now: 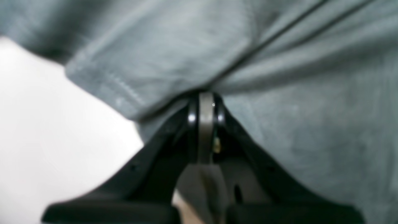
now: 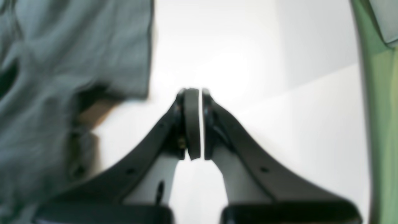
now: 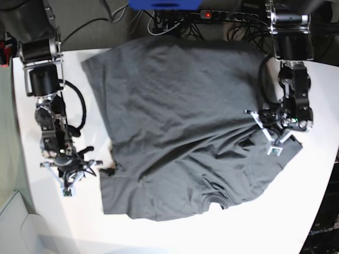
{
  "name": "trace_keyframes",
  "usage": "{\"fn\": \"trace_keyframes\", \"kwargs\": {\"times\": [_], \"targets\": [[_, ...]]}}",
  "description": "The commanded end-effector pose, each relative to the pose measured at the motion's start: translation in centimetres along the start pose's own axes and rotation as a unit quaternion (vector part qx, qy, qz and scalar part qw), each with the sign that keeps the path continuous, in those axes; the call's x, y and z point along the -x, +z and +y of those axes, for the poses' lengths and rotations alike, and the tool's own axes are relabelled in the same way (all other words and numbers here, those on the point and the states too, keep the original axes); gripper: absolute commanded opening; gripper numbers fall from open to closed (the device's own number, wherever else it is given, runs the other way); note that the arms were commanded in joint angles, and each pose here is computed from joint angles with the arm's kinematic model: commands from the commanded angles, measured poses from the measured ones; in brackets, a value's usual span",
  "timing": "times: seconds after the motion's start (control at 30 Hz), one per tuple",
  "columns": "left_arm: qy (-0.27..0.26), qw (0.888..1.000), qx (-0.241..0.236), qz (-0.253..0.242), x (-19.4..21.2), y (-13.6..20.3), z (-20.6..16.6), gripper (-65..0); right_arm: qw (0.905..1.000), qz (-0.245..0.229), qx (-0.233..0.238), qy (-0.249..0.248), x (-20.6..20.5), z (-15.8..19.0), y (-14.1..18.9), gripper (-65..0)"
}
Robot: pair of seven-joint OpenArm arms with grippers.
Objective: Layout the t-shirt on the table in an organized manner, then fold the t-shirt properly
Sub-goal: 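Grasp the shirt's side edges with both grippers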
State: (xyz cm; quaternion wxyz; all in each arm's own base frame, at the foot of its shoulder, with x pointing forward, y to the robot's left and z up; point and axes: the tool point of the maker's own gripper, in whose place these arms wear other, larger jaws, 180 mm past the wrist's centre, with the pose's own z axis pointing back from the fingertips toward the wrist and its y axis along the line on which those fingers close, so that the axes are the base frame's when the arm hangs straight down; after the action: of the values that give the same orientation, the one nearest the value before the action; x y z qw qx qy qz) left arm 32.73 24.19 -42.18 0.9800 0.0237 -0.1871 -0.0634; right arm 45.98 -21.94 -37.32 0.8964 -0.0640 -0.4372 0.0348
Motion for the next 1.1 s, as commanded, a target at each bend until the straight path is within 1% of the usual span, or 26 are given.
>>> {"fn": "trace_keyframes", "kwargs": {"times": [0.0, 0.17, 0.3, 0.37, 0.4, 0.47, 0.57, 0.63, 0.77, 0.9, 1.0, 1.07], "targets": [[0.002, 0.999, -0.016, -0.034, -2.6, 1.3, 1.5, -64.6, 0.9996, -0.026, 0.004, -0.003, -2.1, -0.4, 0.2, -65.0], [0.024, 0.997, -0.027, -0.072, -5.6, 3.1, 3.2, -64.6, 0.9999, -0.015, -0.001, -0.003, -0.8, 0.3, 0.2, -65.0], [0.03, 0.995, -0.026, -0.09, -7.5, 4.0, 3.4, -64.6, 0.9998, -0.016, -0.011, -0.006, -0.8, 1.4, 0.1, -65.0], [0.031, 0.995, -0.016, -0.091, -8.0, 4.4, 2.5, -64.6, 0.9998, -0.016, -0.012, -0.007, -0.8, 1.5, 0.1, -65.0], [0.028, 0.995, -0.01, -0.094, -8.2, 4.9, 1.9, -64.6, 0.9996, -0.021, -0.019, -0.006, -1.1, 2.1, 0.2, -65.0], [0.021, 0.994, -0.002, -0.103, -8.5, 6.1, 1.0, -64.6, 0.9977, -0.039, -0.054, 0.008, -2.4, 4.2, 0.7, -65.0], [0.015, 0.995, 0.009, -0.1, -7.1, 6.1, -1.0, -64.6, 0.9923, -0.045, -0.111, 0.032, -3.4, 7.6, 1.5, -65.0], [0.016, 0.997, 0.019, -0.08, -4.7, 5.0, -1.9, -64.6, 0.9878, -0.05, -0.142, 0.041, -4.1, 9.7, 2.0, -65.0], [0.015, 0.998, 0.022, -0.061, -1.7, 3.8, -2.4, -64.6, 0.9793, -0.064, -0.186, 0.047, -5.6, 13.2, 2.6, -65.0], [0.019, 0.999, 0.019, -0.041, 0.9, 3.5, -2.3, -64.6, 0.9715, -0.046, -0.223, 0.065, -5.5, 17.6, 2.1, -65.0], [0.036, 0.998, 0.008, -0.046, 2.4, 4.3, -1.5, -64.6, 0.9683, -0.017, -0.24, 0.066, -4.6, 20.0, 1.1, -65.0], [0.041, 0.998, 0.001, -0.05, 2.8, 4.9, -1.0, -64.6, 0.967, -0.006, -0.248, 0.057, -4.6, 21.1, 0.4, -65.0]]}}
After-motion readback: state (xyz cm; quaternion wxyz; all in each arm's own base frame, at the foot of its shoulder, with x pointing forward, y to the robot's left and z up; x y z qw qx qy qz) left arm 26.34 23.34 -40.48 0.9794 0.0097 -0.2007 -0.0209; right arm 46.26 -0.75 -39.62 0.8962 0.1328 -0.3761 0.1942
